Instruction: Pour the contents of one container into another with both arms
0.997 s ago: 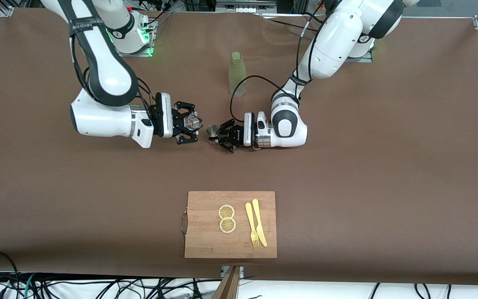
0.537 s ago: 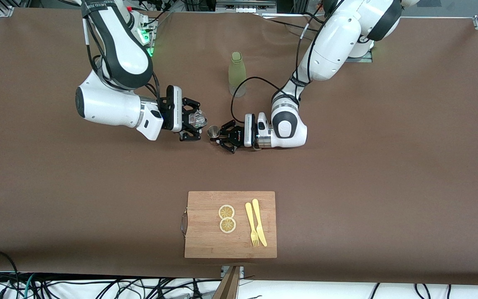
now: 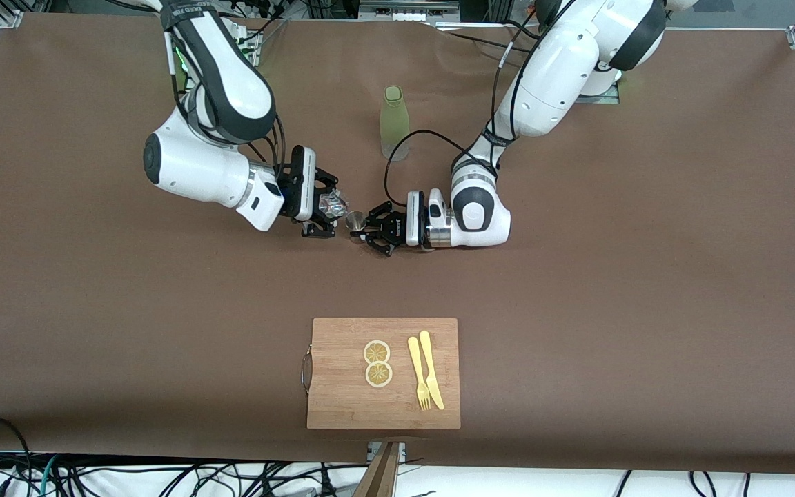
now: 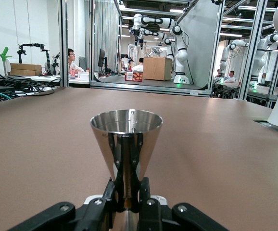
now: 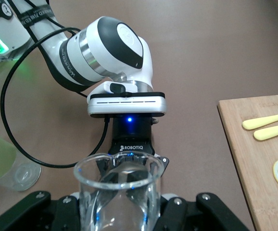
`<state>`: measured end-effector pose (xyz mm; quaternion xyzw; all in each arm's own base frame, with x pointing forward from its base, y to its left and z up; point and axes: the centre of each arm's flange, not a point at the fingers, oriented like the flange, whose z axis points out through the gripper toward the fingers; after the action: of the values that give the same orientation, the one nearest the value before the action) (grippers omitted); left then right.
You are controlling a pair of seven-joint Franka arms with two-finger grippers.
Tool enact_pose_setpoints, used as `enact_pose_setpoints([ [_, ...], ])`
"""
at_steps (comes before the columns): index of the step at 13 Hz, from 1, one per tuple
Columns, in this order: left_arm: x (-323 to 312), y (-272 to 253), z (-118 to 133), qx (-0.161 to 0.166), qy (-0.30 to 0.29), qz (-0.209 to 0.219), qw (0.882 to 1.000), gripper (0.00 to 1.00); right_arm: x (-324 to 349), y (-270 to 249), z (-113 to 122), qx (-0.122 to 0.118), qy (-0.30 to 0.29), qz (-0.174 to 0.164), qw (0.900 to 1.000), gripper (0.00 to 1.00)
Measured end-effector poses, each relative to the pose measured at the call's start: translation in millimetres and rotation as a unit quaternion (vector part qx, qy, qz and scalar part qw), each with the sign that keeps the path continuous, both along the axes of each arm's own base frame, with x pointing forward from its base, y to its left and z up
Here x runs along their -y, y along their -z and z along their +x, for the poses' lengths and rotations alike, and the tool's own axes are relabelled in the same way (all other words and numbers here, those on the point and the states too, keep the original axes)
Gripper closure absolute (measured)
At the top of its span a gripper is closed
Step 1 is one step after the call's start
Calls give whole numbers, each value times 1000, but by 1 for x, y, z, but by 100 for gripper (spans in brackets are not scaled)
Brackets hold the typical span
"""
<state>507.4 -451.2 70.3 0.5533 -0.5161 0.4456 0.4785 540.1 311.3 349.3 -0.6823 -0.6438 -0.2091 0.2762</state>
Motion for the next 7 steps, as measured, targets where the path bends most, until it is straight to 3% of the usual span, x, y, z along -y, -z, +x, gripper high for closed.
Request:
enact_pose_setpoints([
  [7,1,1,1,2,0,-1,1000,79,-8,-6,-13,30,-3,-39,999,85],
])
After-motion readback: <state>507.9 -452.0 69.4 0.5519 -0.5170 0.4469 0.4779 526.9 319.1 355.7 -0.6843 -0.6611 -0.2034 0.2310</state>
